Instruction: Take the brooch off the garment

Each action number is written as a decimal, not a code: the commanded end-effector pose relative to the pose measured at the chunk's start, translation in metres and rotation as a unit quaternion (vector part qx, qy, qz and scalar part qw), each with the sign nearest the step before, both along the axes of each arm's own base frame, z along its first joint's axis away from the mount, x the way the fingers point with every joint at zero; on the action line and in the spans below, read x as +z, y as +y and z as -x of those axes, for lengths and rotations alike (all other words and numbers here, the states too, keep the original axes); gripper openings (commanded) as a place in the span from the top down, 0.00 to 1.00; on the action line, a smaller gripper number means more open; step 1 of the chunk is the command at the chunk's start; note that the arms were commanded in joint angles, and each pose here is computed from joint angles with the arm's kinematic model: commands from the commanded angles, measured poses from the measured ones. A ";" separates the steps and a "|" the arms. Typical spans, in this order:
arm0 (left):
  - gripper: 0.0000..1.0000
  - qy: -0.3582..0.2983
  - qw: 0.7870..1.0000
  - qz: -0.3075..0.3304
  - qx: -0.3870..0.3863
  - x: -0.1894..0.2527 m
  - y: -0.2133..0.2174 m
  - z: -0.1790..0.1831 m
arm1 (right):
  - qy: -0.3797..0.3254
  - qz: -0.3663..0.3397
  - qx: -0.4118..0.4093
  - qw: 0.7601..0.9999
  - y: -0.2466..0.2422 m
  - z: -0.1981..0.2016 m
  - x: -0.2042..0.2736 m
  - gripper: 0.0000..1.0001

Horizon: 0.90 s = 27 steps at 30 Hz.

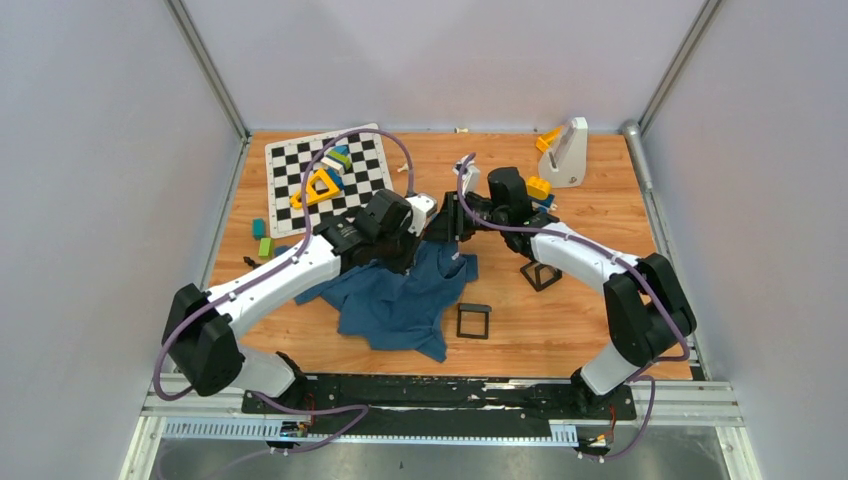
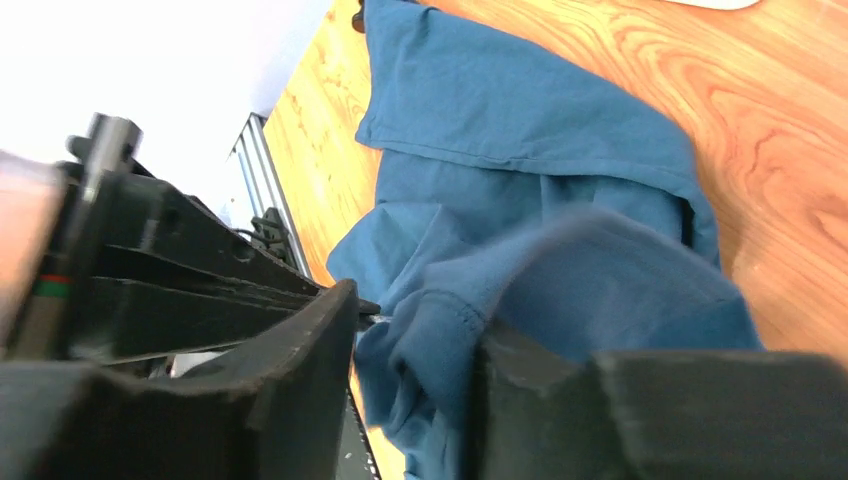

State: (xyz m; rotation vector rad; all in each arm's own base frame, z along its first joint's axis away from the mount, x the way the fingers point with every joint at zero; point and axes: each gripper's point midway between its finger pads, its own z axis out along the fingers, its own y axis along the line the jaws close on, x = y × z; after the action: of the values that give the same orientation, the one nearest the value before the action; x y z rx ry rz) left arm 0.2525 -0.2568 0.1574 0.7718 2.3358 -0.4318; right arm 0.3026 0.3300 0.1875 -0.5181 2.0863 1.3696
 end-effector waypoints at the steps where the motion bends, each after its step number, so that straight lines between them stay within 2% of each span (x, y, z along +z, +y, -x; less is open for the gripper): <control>1: 1.00 0.080 0.996 0.015 0.020 -0.001 0.021 0.012 | -0.036 -0.006 -0.033 0.999 -0.006 -0.011 0.020 0.46; 5: 1.00 0.102 0.994 0.026 0.029 0.013 0.035 0.003 | -0.041 -0.014 -0.047 0.998 -0.015 0.001 0.024 0.22; 9: 1.00 0.130 0.991 -0.007 0.033 0.021 0.049 0.002 | -0.040 -0.026 -0.060 0.997 -0.014 0.013 0.024 0.07; 12: 1.00 0.162 0.985 -0.048 0.044 0.021 0.060 0.006 | -0.074 0.002 -0.079 0.994 -0.002 0.022 0.019 0.05; 16: 1.00 0.214 0.975 -0.050 0.037 0.016 0.059 0.016 | -0.089 0.000 -0.085 0.992 0.007 0.032 0.019 0.10; 18: 1.00 0.230 0.972 -0.021 0.030 0.018 0.052 0.021 | -0.074 0.002 -0.108 0.991 0.005 0.031 0.017 0.14; 21: 1.00 0.246 0.968 0.050 0.010 0.034 0.038 0.023 | -0.018 -0.003 -0.177 0.984 -0.007 0.025 0.015 0.15; 24: 1.00 0.254 0.958 0.133 0.002 0.052 0.022 0.013 | -0.020 -0.042 -0.181 0.982 -0.012 0.035 0.027 0.13; 27: 1.00 0.276 0.938 0.210 -0.004 0.069 0.019 0.008 | -0.007 -0.055 -0.165 0.985 -0.009 0.043 0.026 0.12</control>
State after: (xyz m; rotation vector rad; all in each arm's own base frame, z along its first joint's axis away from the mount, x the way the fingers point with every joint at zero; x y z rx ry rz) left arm 0.2455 -0.2194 0.1841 0.5574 2.7483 -0.8525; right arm 0.2577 0.3185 0.1861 -0.2112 2.0566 1.1818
